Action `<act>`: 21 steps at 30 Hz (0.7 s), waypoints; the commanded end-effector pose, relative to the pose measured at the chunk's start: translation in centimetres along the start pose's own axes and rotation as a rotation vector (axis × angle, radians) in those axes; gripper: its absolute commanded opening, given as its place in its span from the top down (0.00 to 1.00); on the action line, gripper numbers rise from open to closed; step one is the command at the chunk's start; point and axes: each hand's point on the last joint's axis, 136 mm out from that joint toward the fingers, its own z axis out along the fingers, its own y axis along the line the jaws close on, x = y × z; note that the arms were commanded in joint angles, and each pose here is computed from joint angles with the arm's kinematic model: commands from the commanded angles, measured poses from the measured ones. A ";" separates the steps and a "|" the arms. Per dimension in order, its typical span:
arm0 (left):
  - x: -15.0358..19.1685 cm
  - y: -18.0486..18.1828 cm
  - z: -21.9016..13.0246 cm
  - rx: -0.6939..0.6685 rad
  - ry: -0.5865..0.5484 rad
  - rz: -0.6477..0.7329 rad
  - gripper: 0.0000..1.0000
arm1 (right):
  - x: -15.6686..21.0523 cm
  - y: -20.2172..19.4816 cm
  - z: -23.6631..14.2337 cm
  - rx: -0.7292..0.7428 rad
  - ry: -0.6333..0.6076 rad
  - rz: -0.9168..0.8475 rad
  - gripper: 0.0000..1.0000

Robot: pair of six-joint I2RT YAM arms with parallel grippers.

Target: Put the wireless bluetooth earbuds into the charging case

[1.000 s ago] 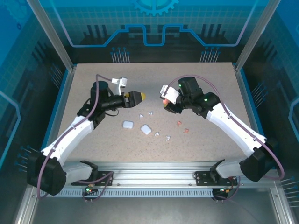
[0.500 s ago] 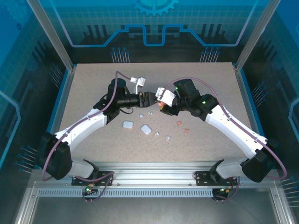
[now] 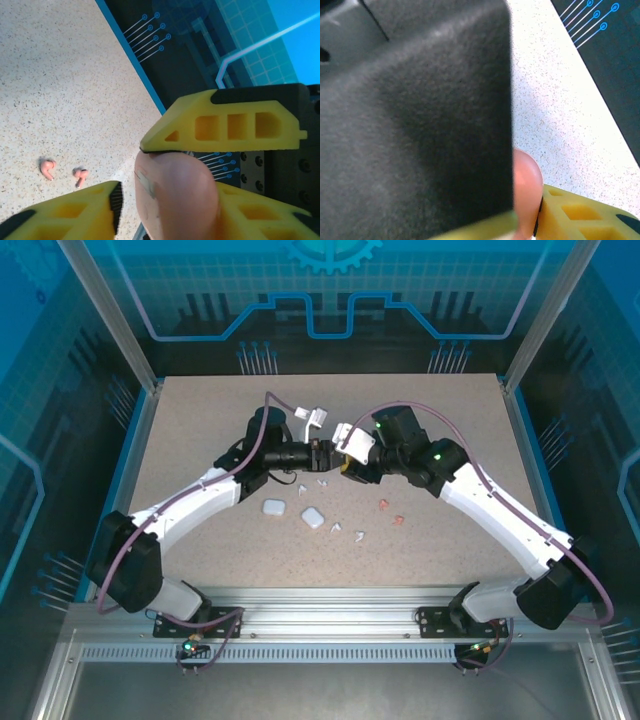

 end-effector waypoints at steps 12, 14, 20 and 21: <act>-0.1 -1.6 -0.2 0.012 0.025 0.074 0.87 | -0.5 -0.2 0.0 -0.010 0.015 0.013 0.39; -0.3 -1.7 -0.5 0.001 0.010 0.093 0.87 | -0.6 0.2 -0.5 -0.035 -0.008 0.025 0.29; -1.6 -1.7 -1.8 -0.050 -0.080 0.189 0.90 | -0.8 1.7 -3.1 -0.114 -0.101 0.078 0.04; -1.9 -1.7 -2.1 -0.057 -0.100 0.207 0.91 | -0.8 1.9 -3.8 -0.125 -0.123 0.093 0.01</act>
